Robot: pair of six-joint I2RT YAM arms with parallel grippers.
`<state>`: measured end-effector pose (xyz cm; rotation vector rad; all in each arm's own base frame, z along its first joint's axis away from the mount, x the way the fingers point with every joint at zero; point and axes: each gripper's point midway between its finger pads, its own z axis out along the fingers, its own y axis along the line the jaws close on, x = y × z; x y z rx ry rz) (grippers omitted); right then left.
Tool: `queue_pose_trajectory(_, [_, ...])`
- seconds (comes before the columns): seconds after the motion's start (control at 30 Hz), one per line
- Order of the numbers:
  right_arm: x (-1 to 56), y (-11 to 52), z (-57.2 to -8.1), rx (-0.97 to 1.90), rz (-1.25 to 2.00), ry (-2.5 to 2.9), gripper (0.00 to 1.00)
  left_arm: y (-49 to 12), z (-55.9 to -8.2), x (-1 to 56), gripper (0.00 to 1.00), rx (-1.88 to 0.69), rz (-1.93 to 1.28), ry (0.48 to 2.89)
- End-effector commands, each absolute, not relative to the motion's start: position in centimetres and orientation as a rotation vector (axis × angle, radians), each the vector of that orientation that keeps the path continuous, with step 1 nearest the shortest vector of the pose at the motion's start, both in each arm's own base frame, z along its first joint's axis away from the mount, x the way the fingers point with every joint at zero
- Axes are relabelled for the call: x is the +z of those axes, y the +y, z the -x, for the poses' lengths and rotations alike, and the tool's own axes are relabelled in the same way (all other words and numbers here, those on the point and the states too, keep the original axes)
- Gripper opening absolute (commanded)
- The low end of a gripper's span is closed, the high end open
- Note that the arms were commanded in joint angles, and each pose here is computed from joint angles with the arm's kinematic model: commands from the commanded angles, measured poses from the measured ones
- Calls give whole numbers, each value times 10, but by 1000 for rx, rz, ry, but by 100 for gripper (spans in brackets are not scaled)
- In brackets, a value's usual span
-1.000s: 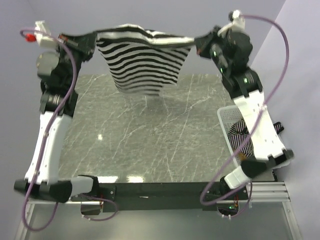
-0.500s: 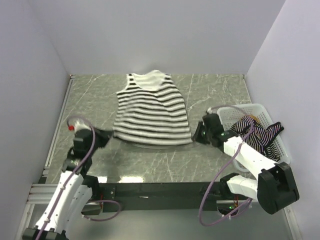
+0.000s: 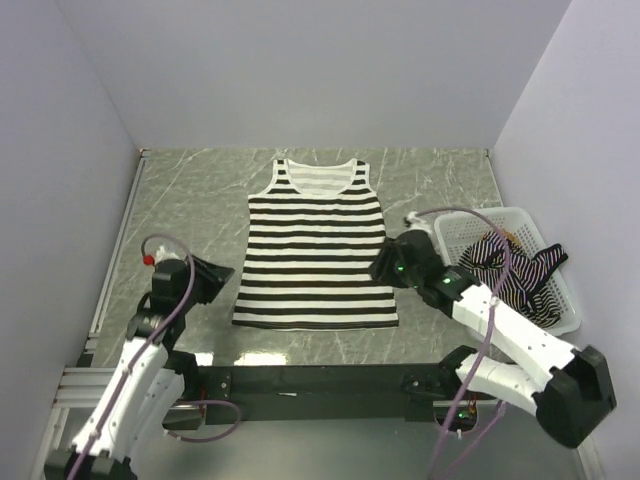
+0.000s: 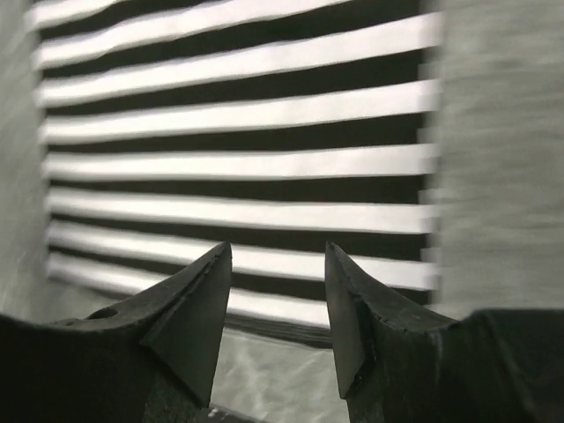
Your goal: Fold and stack the tank tops
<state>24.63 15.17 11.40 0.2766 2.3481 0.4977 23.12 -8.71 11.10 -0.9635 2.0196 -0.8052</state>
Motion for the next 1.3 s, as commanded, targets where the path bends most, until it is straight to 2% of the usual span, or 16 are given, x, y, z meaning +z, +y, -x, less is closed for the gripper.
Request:
queue_pose_trajectory(0.0, [131,198,-244,520,-200,2323,54,-76,-278,158,41,-715,885,1918])
queue_pose_trajectory(0.1, [124,261,-227,589,-90,2368,51,-71,-312,175,38,-615,861,1954])
queue_pose_trajectory(0.13, [138,284,-228,637,-84,2348,49,-69,-320,181,38,-588,811,1959])
queue_pose_trajectory(0.17, [139,312,-210,670,5,2358,47,-65,-325,185,38,-557,809,1964])
queue_pose_trajectory(0.2, [120,328,-210,609,37,2389,47,-62,-336,202,38,-541,797,1944])
queue_pose_trajectory(0.27, [137,379,-197,677,124,2374,43,-46,-343,217,38,-484,800,1926])
queue_pose_trajectory(0.3, [110,396,-192,620,177,2423,40,-40,-349,243,38,-490,792,1875])
queue_pose_trajectory(0.37, [126,440,-193,669,216,2397,39,-22,-351,267,38,-473,812,1829])
queue_pose_trajectory(0.4, [96,452,-182,594,284,2446,38,-23,-352,291,38,-489,788,1794])
queue_pose_trajectory(0.43, [111,473,-186,622,292,2412,37,-11,-352,303,39,-469,796,1762])
queue_pose_trajectory(0.5, [81,484,-180,535,357,2465,36,-1,-350,334,39,-458,785,1708])
queue_pose_trajectory(0.53, [91,500,-179,566,368,2449,36,3,-348,338,39,-441,778,1710])
queue_pose_trajectory(0.8, [61,523,-167,448,477,2471,36,10,-341,373,38,-455,752,1633])
queue_pose_trajectory(1.27, [29,522,-163,272,544,2470,38,2,-347,351,36,-505,753,1673])
